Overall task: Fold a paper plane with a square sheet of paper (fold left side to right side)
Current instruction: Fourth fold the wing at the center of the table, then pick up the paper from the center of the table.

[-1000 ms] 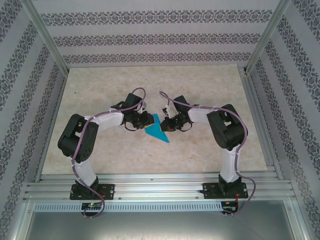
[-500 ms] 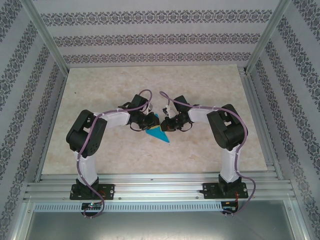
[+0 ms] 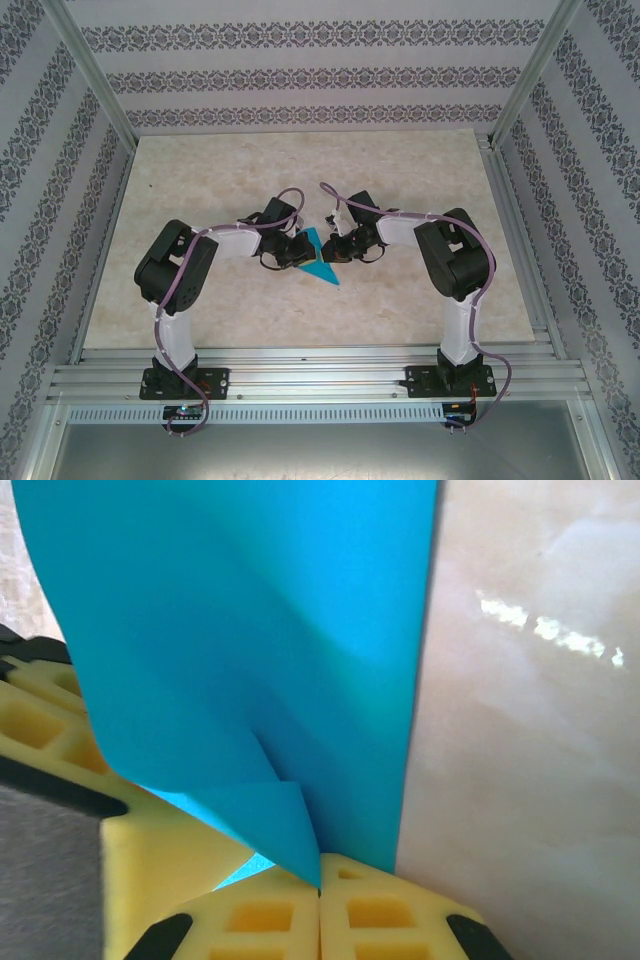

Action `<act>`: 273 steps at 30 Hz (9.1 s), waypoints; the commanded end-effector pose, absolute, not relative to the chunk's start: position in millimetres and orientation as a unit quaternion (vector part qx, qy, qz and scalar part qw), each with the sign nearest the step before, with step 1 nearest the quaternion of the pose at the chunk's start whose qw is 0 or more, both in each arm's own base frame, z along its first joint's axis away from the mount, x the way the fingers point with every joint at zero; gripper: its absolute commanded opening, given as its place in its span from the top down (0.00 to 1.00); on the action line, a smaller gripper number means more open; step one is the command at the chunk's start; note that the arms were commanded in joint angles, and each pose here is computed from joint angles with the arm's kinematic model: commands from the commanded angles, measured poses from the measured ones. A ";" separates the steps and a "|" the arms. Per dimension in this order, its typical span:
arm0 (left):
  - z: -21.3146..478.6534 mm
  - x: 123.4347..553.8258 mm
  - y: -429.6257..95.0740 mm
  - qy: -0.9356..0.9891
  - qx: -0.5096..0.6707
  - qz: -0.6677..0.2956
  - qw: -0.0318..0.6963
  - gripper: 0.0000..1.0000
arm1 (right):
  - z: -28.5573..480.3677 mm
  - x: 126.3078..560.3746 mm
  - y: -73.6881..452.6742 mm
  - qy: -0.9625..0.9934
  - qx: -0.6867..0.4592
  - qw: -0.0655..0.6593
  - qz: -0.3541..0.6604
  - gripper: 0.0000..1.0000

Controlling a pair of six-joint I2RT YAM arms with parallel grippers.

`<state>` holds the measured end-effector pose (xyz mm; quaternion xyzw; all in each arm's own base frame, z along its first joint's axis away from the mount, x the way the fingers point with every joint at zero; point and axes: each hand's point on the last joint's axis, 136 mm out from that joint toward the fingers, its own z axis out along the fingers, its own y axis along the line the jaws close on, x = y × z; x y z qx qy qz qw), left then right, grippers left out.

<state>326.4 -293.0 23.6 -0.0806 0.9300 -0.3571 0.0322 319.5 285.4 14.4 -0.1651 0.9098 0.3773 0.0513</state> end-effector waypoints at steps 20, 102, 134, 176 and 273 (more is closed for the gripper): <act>36.0 344.4 -294.5 0.918 -0.103 -0.371 0.099 0.89 | -2.4 319.8 276.1 0.923 -0.154 0.043 0.350 0.93; -33.1 313.3 -259.3 0.972 -0.089 -0.214 0.047 0.92 | -6.4 236.2 253.5 0.936 -0.162 -0.011 0.312 0.88; -33.4 313.8 -259.7 0.972 -0.088 -0.211 0.044 0.94 | 78.4 244.9 264.4 0.910 -0.139 0.049 0.389 0.88; 67.7 321.1 -323.0 0.911 -0.028 -0.404 0.079 0.92 | -37.2 246.4 227.8 0.972 -0.052 -0.057 0.223 0.98; 89.2 357.3 -267.5 0.864 -0.103 -0.471 0.146 0.47 | 44.4 317.8 246.6 0.934 -0.070 0.124 0.329 0.62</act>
